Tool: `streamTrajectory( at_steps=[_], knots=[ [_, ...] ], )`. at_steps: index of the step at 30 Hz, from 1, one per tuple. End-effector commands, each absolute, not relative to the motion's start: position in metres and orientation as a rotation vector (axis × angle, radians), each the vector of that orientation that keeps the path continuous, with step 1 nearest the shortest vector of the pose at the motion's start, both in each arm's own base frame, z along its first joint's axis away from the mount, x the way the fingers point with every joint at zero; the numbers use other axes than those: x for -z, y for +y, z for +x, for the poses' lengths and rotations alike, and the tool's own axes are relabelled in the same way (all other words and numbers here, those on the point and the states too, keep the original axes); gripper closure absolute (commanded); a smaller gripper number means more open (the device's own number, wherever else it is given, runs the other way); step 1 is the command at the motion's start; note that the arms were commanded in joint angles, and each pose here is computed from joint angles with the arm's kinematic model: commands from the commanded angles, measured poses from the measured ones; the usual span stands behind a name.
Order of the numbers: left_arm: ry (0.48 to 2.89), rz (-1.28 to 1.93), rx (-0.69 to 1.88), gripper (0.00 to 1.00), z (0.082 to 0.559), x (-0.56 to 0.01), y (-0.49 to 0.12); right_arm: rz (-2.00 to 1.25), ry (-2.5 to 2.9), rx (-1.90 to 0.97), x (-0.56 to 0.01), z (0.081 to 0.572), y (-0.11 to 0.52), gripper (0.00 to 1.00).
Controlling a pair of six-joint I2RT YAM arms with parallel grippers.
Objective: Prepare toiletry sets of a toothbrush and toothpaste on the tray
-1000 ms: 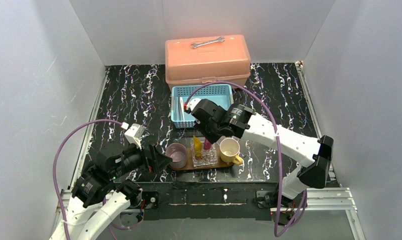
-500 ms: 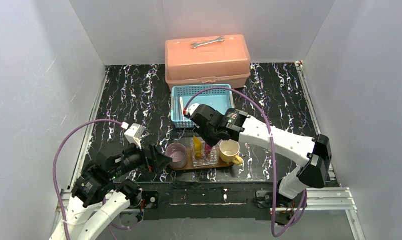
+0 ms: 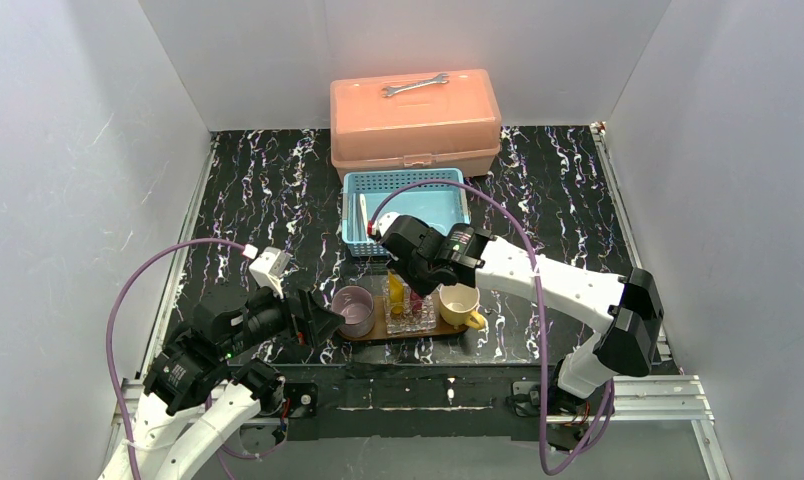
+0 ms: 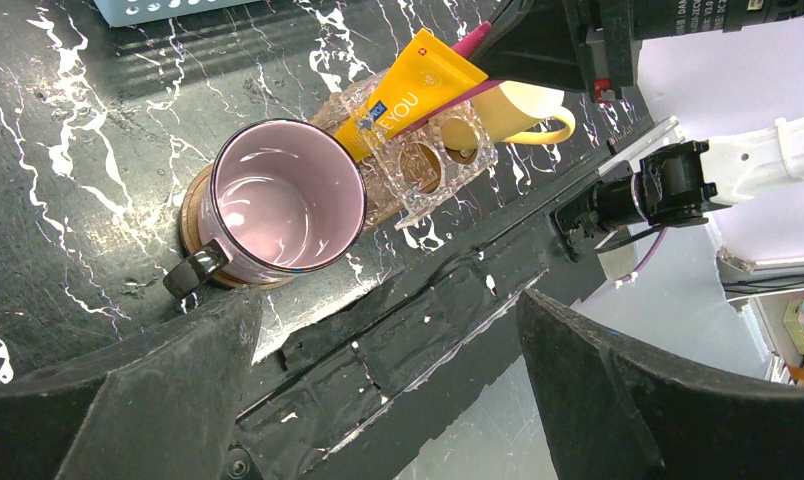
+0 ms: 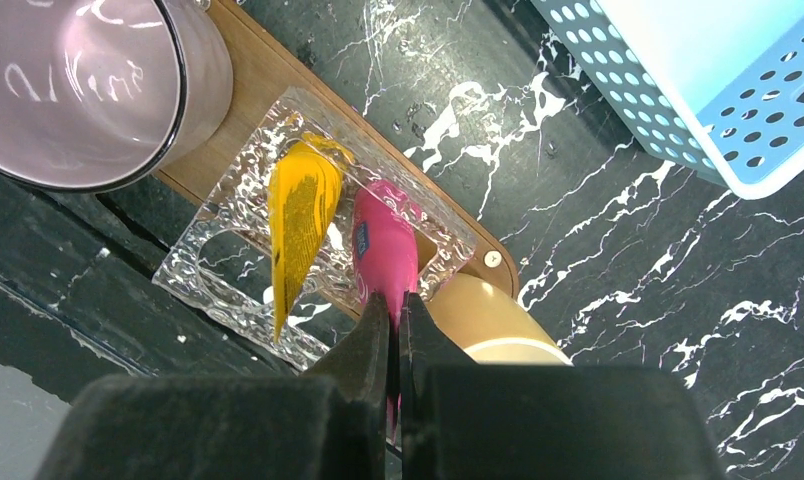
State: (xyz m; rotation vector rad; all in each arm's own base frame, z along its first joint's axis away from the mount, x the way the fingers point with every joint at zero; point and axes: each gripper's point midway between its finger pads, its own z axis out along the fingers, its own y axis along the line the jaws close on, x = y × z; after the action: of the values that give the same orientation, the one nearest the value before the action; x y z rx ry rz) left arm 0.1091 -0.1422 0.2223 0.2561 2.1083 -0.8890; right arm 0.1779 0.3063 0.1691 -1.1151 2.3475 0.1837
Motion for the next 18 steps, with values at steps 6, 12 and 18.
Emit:
streamTrajectory(
  at_steps=[6, 12, 18],
  knots=[
    [2.119, 0.277, 0.889, 0.02, 0.11, -0.219, -0.145, -1.063, 2.313, -0.203, -0.175, 0.183, 0.313, 0.9],
    [2.118, 0.276, 0.889, 0.02, 0.11, -0.219, -0.145, -1.054, 2.305, -0.202, -0.181, 0.185, 0.314, 0.71],
    [2.119, 0.277, 0.888, 0.02, 0.11, -0.219, -0.145, -1.037, 2.282, -0.204, -0.196, 0.189, 0.317, 0.63]
  ],
)
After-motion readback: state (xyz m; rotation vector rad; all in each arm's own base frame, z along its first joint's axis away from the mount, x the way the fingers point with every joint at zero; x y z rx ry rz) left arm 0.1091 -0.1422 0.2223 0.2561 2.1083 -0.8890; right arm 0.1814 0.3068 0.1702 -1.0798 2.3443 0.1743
